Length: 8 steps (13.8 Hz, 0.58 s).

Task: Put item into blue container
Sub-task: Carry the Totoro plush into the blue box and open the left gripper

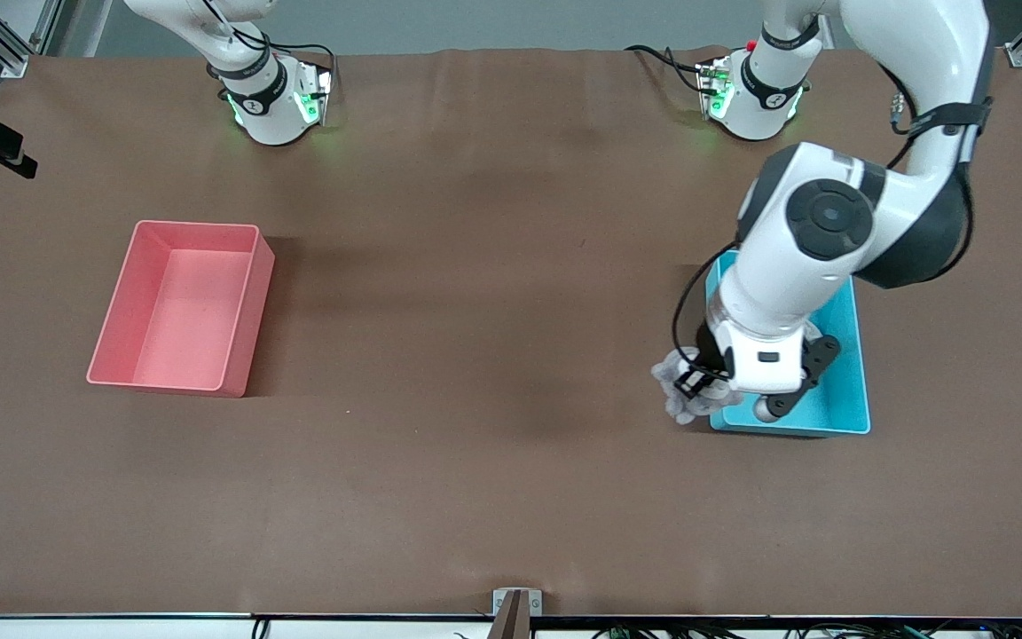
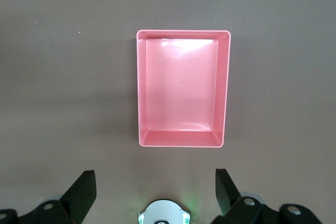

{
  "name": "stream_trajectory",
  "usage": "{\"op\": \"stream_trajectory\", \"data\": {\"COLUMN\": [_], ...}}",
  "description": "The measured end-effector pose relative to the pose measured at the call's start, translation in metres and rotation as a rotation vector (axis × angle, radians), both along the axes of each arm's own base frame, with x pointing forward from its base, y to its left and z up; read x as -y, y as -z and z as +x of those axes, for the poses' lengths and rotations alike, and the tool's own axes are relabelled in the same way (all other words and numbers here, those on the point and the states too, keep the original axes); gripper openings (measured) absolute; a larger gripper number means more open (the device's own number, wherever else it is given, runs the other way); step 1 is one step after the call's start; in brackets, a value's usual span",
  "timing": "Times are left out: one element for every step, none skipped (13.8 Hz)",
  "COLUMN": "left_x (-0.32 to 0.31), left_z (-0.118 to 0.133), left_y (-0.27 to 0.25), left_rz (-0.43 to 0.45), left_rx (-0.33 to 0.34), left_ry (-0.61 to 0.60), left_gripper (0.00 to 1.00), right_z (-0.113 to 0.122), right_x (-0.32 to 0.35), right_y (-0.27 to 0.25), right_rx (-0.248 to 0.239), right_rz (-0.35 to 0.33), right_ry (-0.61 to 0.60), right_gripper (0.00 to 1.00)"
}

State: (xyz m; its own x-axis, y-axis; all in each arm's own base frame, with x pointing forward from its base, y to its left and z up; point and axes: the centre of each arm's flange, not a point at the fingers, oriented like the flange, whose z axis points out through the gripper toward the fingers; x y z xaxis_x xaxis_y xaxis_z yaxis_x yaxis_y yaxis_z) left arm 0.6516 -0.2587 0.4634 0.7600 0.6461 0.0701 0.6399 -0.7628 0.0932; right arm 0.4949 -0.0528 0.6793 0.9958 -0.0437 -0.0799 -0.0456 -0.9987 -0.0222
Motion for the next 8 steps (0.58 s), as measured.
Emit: {"op": "stream_trajectory", "data": {"left_x": [-0.016, -0.032, -0.046, -0.061, -0.076, -0.092, -0.109, -0.122], "left_z": [0.002, 0.005, 0.007, 0.009, 0.01, 0.012, 0.013, 0.013], "left_y": [0.002, 0.004, 0.008, 0.013, 0.02, 0.028, 0.036, 0.043], "left_rz": [0.019, 0.034, 0.046, 0.055, 0.061, 0.066, 0.069, 0.071], "left_rx": [-0.025, -0.051, -0.074, -0.096, -0.117, -0.135, -0.153, -0.168], "left_ry": [0.034, 0.063, 0.086, 0.109, 0.13, 0.15, 0.167, 0.178], "left_gripper": [0.31, 0.31, 0.31, 0.31, 0.31, 0.31, 0.31, 0.31], "right_z": [0.0, 0.0, -0.001, -0.001, -0.002, -0.002, -0.003, -0.003], "right_x": [0.0, -0.001, -0.001, -0.001, -0.001, 0.0, 0.0, 0.0], "right_y": [-0.002, -0.005, -0.011, -0.017, -0.022, -0.025, -0.027, -0.026], "right_rx": [0.004, 0.012, 0.024, 0.039, 0.05, 0.057, 0.058, 0.054], "right_rz": [0.0, -0.001, -0.002, -0.004, -0.004, -0.004, -0.004, -0.003], "right_ry": [-0.001, -0.002, -0.003, -0.008, -0.019, -0.031, -0.036, -0.037], "right_gripper": [1.0, 1.0, 1.0, 1.0, 1.0, 1.0, 1.0, 1.0]}}
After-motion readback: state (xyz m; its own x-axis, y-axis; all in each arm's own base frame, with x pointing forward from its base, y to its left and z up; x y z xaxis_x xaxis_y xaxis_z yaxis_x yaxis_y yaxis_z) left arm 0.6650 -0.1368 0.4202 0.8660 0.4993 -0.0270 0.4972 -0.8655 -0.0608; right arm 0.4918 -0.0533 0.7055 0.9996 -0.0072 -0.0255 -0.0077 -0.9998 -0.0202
